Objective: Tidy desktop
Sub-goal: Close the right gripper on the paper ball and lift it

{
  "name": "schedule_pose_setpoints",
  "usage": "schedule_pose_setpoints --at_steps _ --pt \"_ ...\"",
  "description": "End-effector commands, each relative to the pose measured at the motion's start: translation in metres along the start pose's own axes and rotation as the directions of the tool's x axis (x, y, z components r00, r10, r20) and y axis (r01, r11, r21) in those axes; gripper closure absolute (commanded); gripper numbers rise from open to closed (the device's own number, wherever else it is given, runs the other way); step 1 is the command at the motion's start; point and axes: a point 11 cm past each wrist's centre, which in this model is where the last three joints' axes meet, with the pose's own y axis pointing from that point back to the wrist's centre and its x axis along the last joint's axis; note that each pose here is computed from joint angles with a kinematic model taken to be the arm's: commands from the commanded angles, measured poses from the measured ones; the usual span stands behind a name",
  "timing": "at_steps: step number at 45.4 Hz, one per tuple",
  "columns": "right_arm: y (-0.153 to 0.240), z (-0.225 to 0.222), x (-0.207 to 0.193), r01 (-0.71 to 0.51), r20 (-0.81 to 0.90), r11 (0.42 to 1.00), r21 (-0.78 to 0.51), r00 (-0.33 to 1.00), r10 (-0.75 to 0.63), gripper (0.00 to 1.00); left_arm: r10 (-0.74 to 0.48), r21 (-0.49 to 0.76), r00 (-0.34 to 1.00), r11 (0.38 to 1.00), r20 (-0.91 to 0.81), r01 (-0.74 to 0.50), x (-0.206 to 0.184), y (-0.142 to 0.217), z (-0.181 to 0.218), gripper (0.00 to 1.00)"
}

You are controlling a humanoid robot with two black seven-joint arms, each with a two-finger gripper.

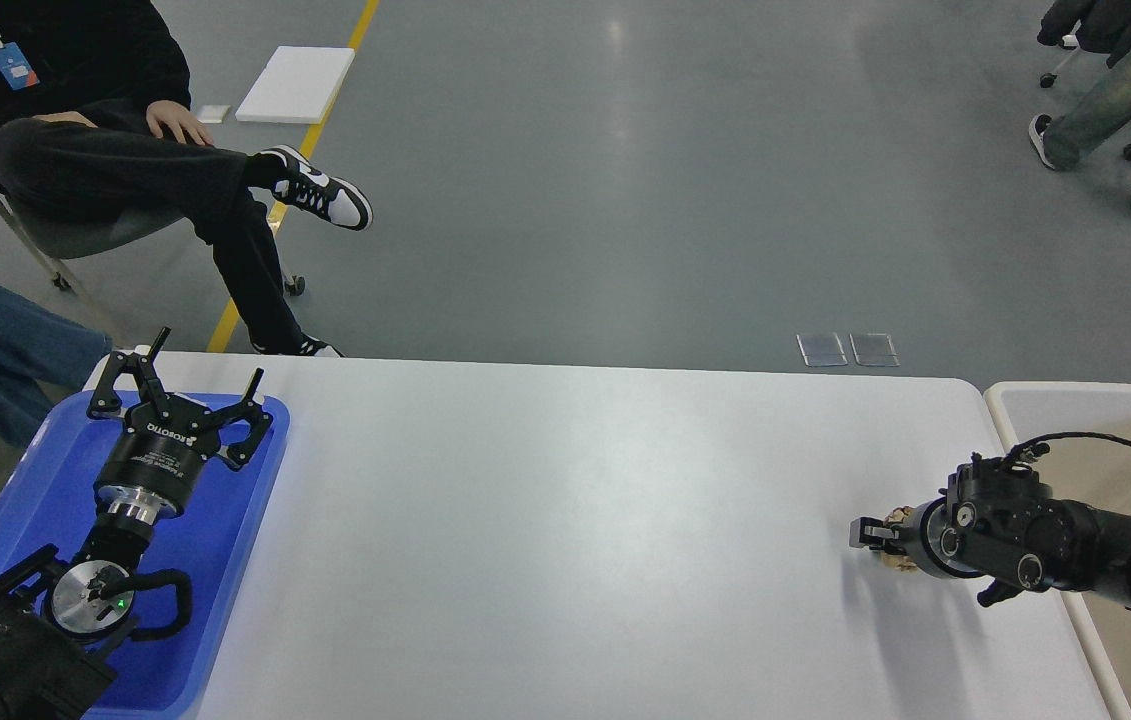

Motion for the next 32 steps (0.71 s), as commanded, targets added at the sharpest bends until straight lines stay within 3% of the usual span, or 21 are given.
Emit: schedule_pose_setpoints --at_steps 1,32 --pt "0.0 0.001 0.001 -0.003 0.032 1.0 0.005 0.999 0.003 1.0 0.0 0.0 1.0 1.0 0.0 0.0 0.0 0.0 0.0 0.01" --pt "0.034 0.031 0.038 -0.036 0.081 0.999 0.007 0.996 0.035 1.0 -0.001 -0.001 1.0 1.0 0.0 0.001 0.0 -0.001 0.0 0.01"
